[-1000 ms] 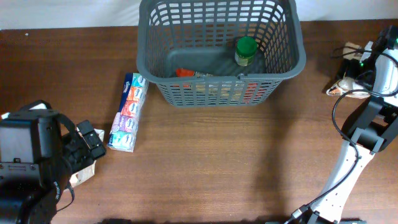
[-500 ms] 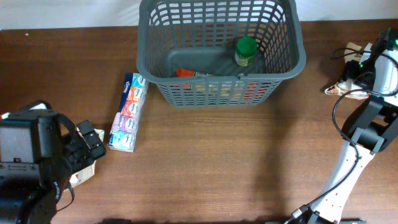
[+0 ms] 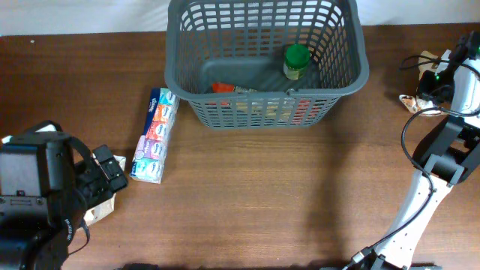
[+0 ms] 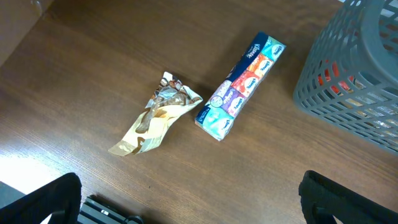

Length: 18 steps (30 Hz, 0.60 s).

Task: Pack container
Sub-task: 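Lift the rice bag with the right gripper off the table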

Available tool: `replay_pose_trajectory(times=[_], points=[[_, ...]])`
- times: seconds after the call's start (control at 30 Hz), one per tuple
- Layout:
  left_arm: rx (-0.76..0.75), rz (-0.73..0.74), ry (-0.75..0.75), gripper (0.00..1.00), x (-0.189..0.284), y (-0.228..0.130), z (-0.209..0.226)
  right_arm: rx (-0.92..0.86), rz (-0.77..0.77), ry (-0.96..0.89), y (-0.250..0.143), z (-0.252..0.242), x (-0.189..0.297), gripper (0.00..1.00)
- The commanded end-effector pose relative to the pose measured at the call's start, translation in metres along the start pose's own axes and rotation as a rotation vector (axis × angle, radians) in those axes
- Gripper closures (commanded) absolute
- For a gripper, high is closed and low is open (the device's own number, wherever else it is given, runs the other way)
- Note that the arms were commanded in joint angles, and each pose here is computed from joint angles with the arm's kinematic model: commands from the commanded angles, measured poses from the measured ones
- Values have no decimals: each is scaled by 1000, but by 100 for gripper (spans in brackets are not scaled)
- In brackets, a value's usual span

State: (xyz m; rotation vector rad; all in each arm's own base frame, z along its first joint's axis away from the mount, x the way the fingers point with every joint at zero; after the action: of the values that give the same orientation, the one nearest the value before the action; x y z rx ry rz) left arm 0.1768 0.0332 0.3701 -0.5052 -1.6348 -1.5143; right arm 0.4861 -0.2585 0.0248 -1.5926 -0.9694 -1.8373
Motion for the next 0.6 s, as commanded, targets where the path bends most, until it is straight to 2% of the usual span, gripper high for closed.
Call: replay_pose_trajectory(times=[0.0,0.13,0.27,0.37,0.57], points=[[-8,0,-1,0,0,0,0,7,23,-11,-6,2,-2,96],[-8,-1,-1,0,0,0,0,6,23,5,-7,4,7,96],[-8,-1,-1,0,0,0,0,5,-30,82,2,17,37,96],[-8,-1,-1,0,0,0,0,-3,-114,149,16,29,79,96],[-8,-1,-1,0,0,0,0,47,-353,292,36,55,202,96]])
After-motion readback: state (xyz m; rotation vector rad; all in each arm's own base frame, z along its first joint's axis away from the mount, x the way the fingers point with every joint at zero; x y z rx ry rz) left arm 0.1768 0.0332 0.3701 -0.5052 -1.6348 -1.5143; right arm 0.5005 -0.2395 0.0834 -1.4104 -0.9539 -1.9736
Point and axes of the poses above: each gripper's point midway between its finger pads, its own x axis back along the fingers, its own z axis along the line the jaws close on, y = z × x, the point moved 1 cm from there along x, back along the fingers, and after that the axes turned 12 degrees about -x, right-handed, at the moved point
